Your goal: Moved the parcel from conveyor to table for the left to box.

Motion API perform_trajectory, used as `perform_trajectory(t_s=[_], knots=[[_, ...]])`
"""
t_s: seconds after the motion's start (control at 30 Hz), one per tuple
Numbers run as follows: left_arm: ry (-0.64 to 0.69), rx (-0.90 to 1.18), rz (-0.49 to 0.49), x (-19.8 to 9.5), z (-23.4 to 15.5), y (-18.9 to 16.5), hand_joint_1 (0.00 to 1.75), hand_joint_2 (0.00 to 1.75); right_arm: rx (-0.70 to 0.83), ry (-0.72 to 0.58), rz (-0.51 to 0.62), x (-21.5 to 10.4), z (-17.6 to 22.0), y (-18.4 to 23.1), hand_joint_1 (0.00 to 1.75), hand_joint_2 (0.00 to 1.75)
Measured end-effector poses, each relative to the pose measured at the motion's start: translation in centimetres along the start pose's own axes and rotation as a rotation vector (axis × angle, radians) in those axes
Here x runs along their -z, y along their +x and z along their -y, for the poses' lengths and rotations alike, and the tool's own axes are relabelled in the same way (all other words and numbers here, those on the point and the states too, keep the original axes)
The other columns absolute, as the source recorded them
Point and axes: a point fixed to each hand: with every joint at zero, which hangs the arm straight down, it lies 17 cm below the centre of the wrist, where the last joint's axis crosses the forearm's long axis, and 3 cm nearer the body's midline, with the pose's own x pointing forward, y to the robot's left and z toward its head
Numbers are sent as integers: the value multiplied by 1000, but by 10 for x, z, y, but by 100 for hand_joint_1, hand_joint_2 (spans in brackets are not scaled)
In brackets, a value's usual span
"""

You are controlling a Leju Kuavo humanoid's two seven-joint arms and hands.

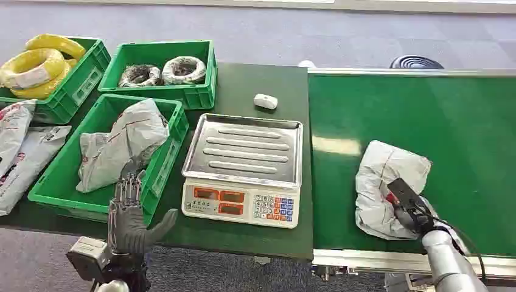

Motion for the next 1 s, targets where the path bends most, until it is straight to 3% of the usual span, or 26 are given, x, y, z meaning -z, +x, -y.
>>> perform_trajectory(t_s=[0.13,0.27,0.43,0.53,0.63,0.77,0.83,1.0], knots=[[8,2,3,0,-3,3,0,175,77,-109,108,6,22,37,175,175],[31,16,14,1,-9,5,0,175,239,-425,361,-9,96,113,175,175],[47,17,43,7,-12,10,0,175,465,-850,663,-97,190,200,175,175],[48,17,56,12,-11,12,0,175,546,-973,826,-150,212,243,175,175],[50,20,69,17,-11,13,0,175,601,-898,962,-174,205,291,175,175],[46,22,82,22,-10,14,0,175,544,-440,991,-149,132,366,175,175],[42,21,84,23,-9,13,0,175,446,-300,969,-134,93,387,175,175],[37,25,80,24,-9,9,0,175,382,-213,933,-113,55,392,175,175]])
